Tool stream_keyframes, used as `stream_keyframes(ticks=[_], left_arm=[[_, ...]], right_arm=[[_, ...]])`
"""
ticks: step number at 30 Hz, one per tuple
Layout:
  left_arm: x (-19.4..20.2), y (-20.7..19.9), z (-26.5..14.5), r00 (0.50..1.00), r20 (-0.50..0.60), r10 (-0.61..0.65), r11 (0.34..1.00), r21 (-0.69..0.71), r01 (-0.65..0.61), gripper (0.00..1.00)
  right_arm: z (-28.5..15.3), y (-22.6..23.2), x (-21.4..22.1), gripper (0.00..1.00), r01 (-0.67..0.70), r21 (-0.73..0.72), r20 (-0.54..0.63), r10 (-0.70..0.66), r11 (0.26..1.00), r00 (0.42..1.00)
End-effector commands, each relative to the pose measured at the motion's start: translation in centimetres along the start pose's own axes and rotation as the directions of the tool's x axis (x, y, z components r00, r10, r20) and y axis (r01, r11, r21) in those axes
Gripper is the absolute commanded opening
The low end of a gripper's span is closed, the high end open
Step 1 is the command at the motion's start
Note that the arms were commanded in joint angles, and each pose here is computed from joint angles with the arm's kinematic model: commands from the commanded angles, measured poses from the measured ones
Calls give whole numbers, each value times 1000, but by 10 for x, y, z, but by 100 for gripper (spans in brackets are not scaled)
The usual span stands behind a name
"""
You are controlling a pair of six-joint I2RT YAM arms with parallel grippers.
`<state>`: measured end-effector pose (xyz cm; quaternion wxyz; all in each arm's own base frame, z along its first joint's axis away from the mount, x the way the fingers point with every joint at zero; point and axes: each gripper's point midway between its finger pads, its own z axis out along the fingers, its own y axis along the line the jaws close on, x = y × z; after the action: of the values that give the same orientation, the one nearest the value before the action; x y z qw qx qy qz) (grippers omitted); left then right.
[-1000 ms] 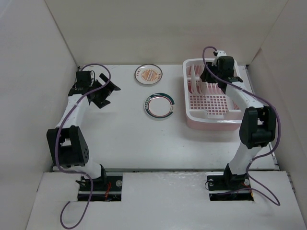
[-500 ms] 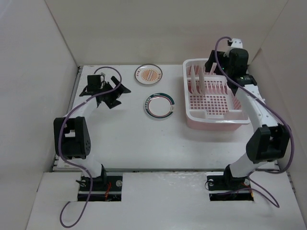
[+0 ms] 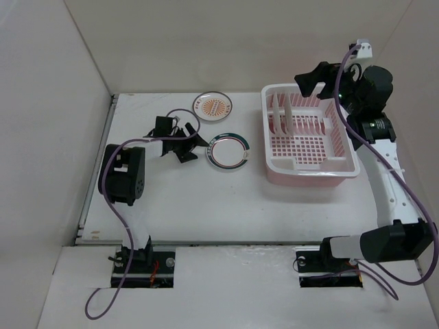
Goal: Load the plates into the dish rack
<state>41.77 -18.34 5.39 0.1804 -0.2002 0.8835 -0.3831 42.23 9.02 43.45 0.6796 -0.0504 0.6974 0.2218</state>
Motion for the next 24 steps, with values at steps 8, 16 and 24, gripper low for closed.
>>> stream_keyframes(ticks=[8, 16, 24], left_arm=[[11, -14, 41, 998, -42, 46, 999, 20, -46, 53], [10, 1, 51, 1000, -26, 6, 1000, -25, -7, 16], [5, 8, 43, 999, 34, -23, 997, -79, 26, 0]], right_arm=[[-23, 49, -41, 100, 52, -173, 99, -35, 984, 994], [-33, 57, -50, 100, 67, -187, 124, -44, 980, 991], [-20, 68, -29, 100, 85, -222, 83, -68, 971, 994]])
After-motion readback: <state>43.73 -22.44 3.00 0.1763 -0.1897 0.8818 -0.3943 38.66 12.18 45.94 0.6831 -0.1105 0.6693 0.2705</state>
